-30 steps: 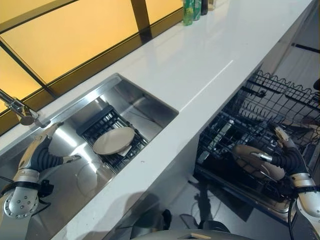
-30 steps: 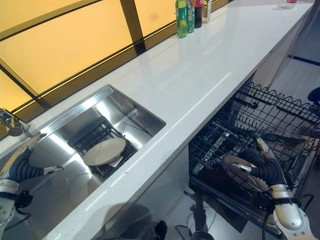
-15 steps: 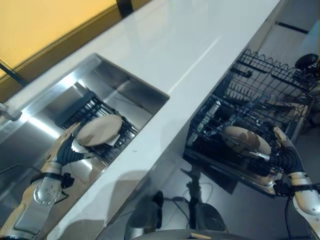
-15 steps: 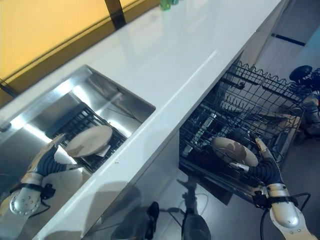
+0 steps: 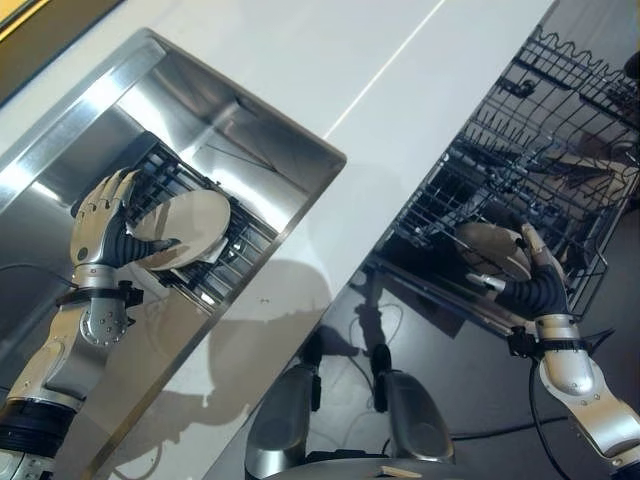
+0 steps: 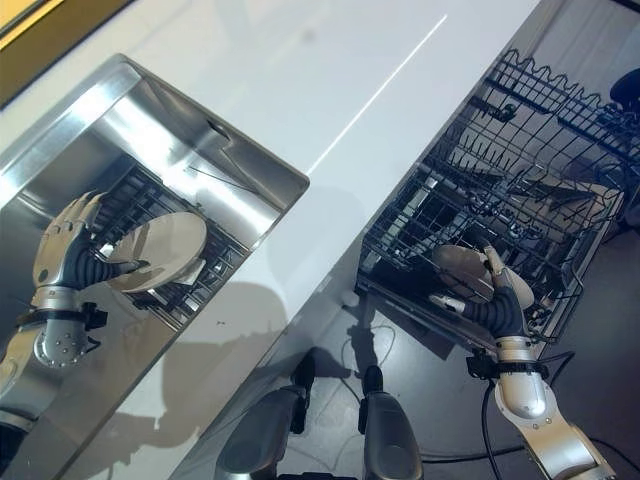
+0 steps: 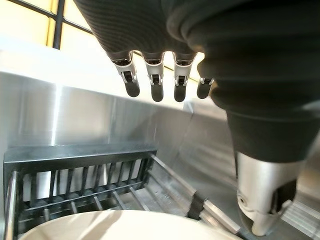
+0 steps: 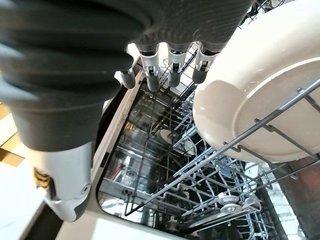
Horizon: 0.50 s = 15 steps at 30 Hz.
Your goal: Pick up plates and place into dishwasher.
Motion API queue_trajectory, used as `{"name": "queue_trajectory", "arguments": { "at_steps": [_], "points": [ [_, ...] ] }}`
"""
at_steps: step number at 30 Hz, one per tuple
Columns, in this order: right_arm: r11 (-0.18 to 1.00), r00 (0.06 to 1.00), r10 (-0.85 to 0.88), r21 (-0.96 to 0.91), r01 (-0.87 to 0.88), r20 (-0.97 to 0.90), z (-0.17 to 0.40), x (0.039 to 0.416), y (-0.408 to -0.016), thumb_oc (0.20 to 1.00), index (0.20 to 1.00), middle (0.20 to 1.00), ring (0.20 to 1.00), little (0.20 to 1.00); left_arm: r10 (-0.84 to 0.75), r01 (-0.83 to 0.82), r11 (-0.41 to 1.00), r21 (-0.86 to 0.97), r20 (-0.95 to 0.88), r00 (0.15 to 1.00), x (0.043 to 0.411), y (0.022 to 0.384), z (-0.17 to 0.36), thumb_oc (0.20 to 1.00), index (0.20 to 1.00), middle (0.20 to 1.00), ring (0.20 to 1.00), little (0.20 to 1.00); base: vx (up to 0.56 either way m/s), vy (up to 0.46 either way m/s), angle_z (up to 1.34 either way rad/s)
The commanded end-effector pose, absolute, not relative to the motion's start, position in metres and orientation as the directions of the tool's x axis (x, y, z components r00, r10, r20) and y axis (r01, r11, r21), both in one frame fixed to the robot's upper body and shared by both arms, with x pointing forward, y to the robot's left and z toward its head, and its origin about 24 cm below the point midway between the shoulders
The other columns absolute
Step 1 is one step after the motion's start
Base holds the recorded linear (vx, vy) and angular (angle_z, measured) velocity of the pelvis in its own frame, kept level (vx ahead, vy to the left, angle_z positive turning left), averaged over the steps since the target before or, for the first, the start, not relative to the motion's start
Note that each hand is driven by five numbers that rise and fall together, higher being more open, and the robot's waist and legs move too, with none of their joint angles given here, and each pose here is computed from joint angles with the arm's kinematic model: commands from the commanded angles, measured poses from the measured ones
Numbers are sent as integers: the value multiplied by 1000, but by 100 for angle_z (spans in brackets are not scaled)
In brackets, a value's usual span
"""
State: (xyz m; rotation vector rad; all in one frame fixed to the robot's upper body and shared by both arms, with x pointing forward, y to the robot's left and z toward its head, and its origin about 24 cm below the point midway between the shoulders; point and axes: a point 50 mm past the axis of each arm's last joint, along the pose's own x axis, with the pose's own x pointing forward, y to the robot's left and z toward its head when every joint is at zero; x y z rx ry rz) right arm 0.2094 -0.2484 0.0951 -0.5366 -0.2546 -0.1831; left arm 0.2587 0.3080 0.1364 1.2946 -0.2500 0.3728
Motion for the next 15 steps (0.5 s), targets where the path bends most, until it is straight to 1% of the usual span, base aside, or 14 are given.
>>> {"name": "queue_trajectory", "arguments": {
  "at_steps": [1, 4, 8, 12, 14, 15],
  "points": [
    [850, 923, -55, -467, 243, 380, 105, 213, -235, 1000, 1000, 1000, 1000, 1000, 84, -348, 133, 928, 340, 937, 266, 313, 143, 1000, 1000, 1000, 1000, 1000, -84, -34, -11],
    [852, 916, -58, -459, 253, 398, 107, 215, -232, 1000, 1000, 1000, 1000, 1000, 41, -207, 138, 969, 203, 978, 268, 310, 132, 1000, 1000, 1000, 1000, 1000, -74, -39, -7],
    [854, 908, -58, -450, 260, 415, 111, 216, -231, 1000, 1000, 1000, 1000, 1000, 29, -83, 196, 977, 79, 996, 265, 307, 124, 1000, 1000, 1000, 1000, 1000, -54, -19, -7],
    [853, 907, -58, -451, 262, 418, 112, 216, -230, 1000, 1000, 1000, 1000, 1000, 61, -99, 199, 975, 88, 994, 264, 312, 130, 1000, 1000, 1000, 1000, 1000, -8, -1, -1],
    [851, 908, -62, -454, 265, 414, 111, 218, -228, 1000, 1000, 1000, 1000, 1000, 109, -165, 204, 965, 145, 983, 263, 317, 138, 1000, 1000, 1000, 1000, 1000, 0, 0, 0],
    [850, 912, -68, -454, 265, 406, 110, 218, -226, 1000, 1000, 1000, 1000, 1000, 152, -248, 216, 944, 219, 964, 262, 323, 151, 1000, 1000, 1000, 1000, 1000, 41, -4, 3]
  ]
}}
